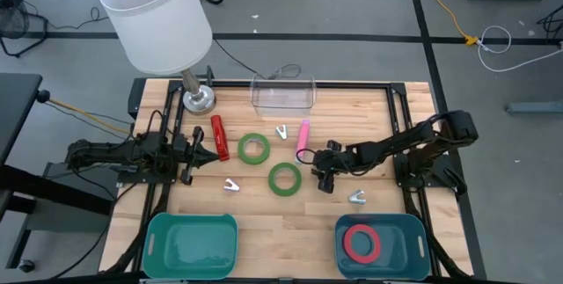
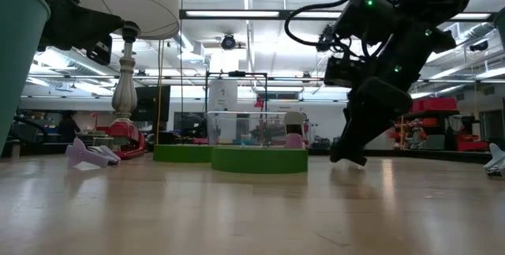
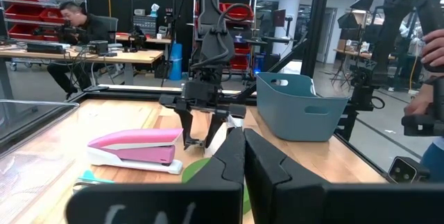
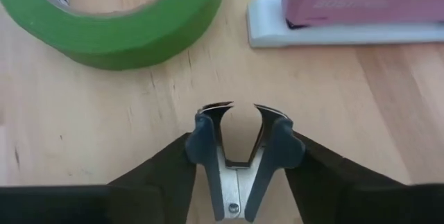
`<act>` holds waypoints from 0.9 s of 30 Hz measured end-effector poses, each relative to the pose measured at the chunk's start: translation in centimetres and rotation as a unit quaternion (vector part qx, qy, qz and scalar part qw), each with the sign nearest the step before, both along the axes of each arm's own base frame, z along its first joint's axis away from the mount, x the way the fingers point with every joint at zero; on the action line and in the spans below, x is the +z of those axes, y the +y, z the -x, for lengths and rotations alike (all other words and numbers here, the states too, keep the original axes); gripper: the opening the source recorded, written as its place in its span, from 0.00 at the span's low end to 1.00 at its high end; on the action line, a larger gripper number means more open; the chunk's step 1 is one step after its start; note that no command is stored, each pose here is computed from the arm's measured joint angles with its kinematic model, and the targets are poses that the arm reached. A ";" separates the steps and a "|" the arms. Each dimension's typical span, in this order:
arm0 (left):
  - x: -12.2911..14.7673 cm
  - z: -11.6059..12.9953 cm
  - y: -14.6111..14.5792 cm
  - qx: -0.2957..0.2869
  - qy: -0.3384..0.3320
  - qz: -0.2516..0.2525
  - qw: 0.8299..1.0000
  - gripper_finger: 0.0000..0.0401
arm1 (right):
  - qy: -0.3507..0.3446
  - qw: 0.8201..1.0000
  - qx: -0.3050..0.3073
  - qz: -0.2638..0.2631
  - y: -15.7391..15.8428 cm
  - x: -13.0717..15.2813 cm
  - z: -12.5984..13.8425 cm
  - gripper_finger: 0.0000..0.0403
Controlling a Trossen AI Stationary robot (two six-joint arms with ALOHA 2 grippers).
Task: Pick and place Stapler, Stapler remover, tape
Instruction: Put the black staple remover into the transparent bin
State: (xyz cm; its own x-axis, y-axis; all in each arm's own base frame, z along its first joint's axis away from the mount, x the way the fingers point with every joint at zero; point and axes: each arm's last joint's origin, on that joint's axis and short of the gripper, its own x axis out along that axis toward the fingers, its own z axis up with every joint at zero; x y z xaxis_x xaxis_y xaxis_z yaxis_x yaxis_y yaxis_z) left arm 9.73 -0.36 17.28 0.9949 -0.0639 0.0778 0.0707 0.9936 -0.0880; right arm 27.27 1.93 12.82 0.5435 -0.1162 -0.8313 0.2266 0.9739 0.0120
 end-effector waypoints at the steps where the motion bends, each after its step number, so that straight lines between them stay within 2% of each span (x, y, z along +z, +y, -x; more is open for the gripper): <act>1: 0.0 0.0 0.0 0.000 0.000 0.000 1.000 0.01 | -0.003 1.000 0.001 0.001 0.0 0.2 0.0 0.49; 11: 0.0 0.0 0.0 0.000 0.000 0.000 1.000 0.01 | -0.049 0.999 0.012 0.004 0.1 3.8 -0.8 0.39; 20: 0.0 0.0 0.0 0.000 0.000 0.000 1.000 0.01 | -0.102 0.993 0.052 0.037 -0.1 9.1 -2.1 0.38; 27: 0.0 0.0 0.0 0.000 0.000 0.000 1.000 0.01 | -0.131 0.987 0.069 0.066 -1.9 13.7 -3.6 0.38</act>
